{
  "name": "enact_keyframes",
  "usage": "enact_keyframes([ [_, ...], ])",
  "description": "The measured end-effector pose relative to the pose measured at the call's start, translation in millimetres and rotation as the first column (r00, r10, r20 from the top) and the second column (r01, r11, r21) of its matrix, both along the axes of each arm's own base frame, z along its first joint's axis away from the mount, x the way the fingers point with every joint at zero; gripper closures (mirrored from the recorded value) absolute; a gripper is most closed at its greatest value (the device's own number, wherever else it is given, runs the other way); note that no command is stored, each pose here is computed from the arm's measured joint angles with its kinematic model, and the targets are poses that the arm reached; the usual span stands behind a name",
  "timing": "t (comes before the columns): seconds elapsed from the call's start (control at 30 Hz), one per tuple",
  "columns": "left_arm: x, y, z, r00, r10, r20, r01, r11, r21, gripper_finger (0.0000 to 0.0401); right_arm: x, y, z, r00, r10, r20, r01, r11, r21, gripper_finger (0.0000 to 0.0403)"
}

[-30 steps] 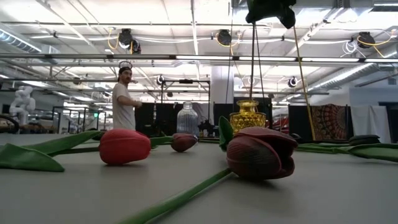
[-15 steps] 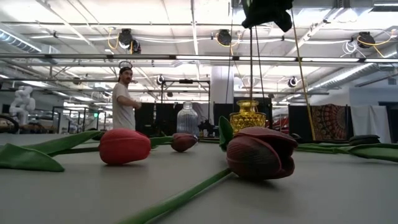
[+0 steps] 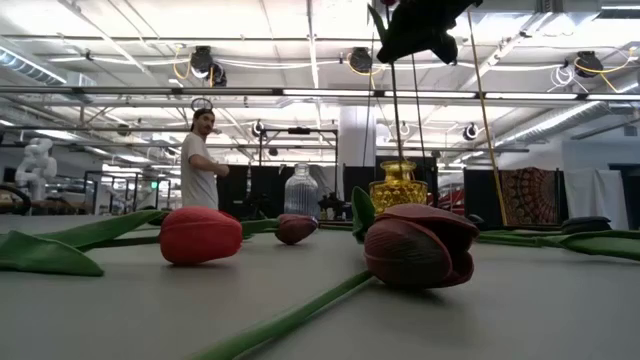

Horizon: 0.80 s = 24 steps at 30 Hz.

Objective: Sort flowers into vase by color
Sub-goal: Put the top pink tulip into the yellow vase

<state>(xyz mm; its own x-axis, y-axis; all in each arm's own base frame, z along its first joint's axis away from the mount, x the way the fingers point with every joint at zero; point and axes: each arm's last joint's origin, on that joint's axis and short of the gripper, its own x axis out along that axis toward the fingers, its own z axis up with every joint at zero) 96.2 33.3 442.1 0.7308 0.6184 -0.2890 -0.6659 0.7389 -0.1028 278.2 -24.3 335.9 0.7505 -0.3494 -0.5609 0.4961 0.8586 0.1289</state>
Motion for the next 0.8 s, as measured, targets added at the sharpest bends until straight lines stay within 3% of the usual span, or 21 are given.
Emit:
enact_keyframes([
  [0.43, 0.0, 0.0, 0.0, 1.000, -0.003, -0.005, 0.003, 1.000, 0.006, 0.0271, 2.7, -0.2, 0.7, 1.000, 0.000, 0.021, 0.000, 1.000, -0.001, 0.0402],
  [0.8, -0.1, 0.0, 0.0, 1.000, -0.003, -0.006, 0.003, 1.000, 0.007, 0.0271, 2.6, -0.2, 0.6, 1.000, 0.000, 0.020, 0.000, 1.000, -0.001, 0.0359],
])
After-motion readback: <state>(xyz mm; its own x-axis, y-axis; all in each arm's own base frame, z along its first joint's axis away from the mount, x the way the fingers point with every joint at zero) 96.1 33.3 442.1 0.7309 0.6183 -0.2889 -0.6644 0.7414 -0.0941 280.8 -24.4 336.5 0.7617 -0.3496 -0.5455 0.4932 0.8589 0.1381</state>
